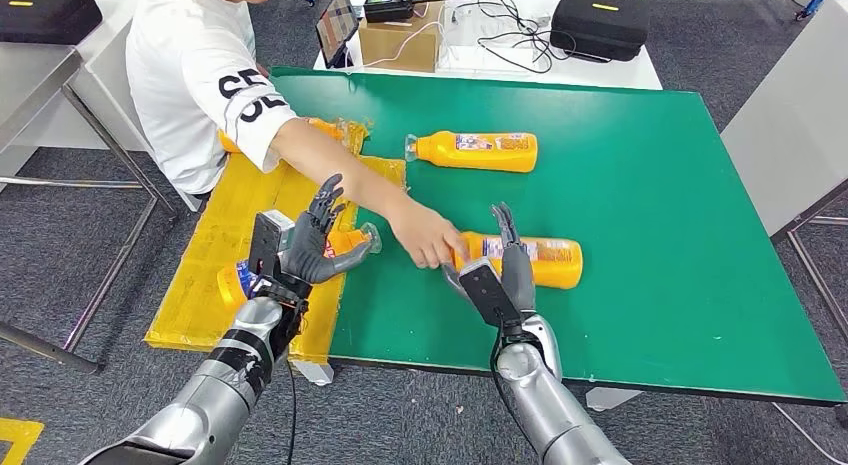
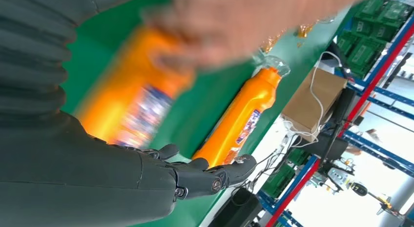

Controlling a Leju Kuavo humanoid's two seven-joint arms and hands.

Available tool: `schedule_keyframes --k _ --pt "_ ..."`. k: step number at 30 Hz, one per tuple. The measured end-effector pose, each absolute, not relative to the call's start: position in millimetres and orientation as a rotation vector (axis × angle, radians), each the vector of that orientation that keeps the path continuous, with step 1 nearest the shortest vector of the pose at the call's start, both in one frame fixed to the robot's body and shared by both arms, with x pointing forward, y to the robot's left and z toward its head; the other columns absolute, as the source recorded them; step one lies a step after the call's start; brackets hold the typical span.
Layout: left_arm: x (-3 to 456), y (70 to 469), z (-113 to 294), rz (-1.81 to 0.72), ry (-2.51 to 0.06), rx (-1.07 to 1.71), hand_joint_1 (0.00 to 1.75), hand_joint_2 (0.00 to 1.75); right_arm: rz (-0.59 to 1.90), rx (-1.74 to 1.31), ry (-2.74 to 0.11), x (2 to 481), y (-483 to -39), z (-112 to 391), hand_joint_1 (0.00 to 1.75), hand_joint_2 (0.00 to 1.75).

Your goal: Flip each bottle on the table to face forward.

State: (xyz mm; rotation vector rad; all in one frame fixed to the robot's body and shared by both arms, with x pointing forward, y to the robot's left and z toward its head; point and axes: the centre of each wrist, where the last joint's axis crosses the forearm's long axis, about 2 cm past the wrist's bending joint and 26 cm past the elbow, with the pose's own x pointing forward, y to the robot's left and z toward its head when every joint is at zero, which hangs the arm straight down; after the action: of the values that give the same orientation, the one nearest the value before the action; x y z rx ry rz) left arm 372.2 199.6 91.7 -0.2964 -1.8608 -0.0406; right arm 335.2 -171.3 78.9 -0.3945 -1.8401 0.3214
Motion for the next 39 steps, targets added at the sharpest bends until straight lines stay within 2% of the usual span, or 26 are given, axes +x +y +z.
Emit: schedule_keyframes --k 3,13,20,39 --pt "370 189 91 -0.06 -1.86 -0.264 0.0 1.75 0.325 -0.42 -1.836 334 -174 78 0.0 1.75" --pt "352 159 77 -0.059 -1.763 -0.265 0.0 1.75 0.392 -0.581 -1.753 324 -195 66 0.0 1.75" --pt "349 156 74 -0.05 -1.742 -0.288 0.0 1.75 0.534 -0.7 -1.65 320 -221 53 0.0 1.75" --pt "349 155 74 -0.038 -1.727 -0.303 0.0 1.75 0.702 -0.801 -1.536 326 -246 53 0.0 1.75"
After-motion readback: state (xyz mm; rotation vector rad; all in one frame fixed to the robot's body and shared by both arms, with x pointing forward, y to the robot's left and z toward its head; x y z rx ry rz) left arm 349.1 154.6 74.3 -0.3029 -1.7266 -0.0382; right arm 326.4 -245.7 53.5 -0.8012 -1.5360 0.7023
